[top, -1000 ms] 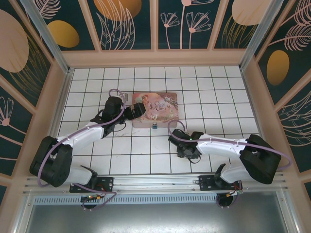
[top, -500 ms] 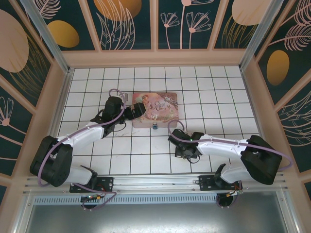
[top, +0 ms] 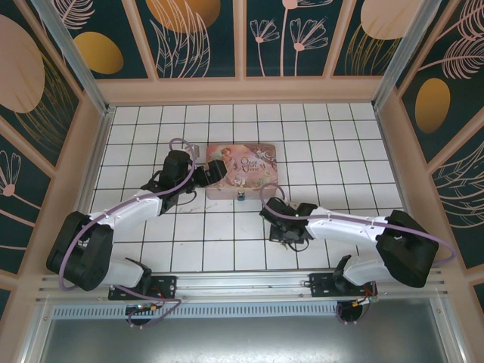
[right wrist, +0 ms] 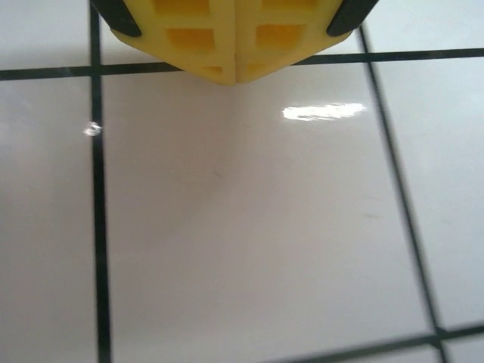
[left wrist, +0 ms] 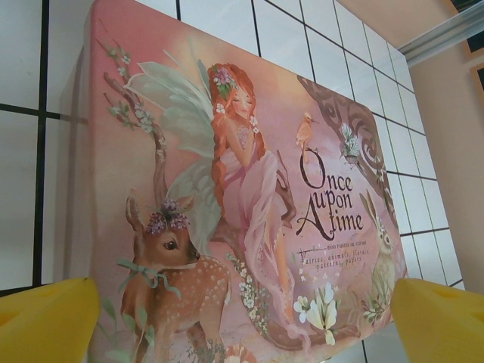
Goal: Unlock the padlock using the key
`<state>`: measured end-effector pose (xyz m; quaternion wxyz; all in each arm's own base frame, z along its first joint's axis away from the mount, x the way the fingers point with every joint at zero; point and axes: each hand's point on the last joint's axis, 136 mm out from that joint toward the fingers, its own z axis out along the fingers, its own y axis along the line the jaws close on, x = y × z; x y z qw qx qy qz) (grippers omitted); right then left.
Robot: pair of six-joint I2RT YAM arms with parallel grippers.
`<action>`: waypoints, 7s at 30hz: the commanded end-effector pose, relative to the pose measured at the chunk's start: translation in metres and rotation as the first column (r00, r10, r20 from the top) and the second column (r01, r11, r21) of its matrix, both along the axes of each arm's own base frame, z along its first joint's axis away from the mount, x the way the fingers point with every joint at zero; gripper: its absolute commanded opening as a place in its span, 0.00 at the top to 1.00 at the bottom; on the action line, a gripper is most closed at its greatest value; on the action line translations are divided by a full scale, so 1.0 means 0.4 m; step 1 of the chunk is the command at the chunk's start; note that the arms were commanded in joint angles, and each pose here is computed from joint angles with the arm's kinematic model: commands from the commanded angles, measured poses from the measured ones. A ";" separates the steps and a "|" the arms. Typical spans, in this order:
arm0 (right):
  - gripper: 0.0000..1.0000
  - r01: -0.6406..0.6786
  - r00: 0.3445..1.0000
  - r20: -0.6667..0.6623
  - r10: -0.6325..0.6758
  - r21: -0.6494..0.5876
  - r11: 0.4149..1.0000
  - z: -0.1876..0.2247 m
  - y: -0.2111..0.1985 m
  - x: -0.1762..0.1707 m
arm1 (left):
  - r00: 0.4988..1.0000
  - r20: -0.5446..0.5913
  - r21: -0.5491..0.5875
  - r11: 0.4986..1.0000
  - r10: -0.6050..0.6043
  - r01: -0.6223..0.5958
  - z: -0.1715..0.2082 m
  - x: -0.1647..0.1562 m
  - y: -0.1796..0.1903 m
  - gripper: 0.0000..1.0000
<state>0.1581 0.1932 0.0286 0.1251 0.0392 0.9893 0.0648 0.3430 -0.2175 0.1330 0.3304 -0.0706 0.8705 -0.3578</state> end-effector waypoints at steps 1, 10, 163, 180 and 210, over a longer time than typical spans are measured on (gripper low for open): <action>1.00 0.025 0.997 0.066 -0.027 0.040 0.999 0.048 0.033 0.045 | 1.000 0.005 -0.011 1.000 -0.018 0.018 0.009 -0.002 -0.012 0.01; 1.00 0.039 0.990 0.130 -0.053 0.111 0.993 0.105 0.066 0.078 | 0.999 -0.013 -0.048 0.998 -0.036 0.035 0.015 -0.013 -0.023 0.01; 1.00 -0.182 0.797 0.261 -0.545 0.964 0.195 0.734 0.436 0.346 | 0.983 -0.113 -0.939 0.340 -0.142 -0.058 0.453 -0.093 -0.074 0.27; 1.00 -0.131 0.768 0.243 -0.592 0.965 0.225 0.696 0.387 0.345 | 0.985 -0.132 -0.937 0.339 -0.114 -0.086 0.433 -0.096 -0.059 0.39; 1.00 -0.128 0.767 0.239 -0.596 0.966 0.223 0.694 0.385 0.346 | 0.985 -0.157 -0.918 0.378 -0.074 -0.118 0.405 -0.096 -0.048 0.63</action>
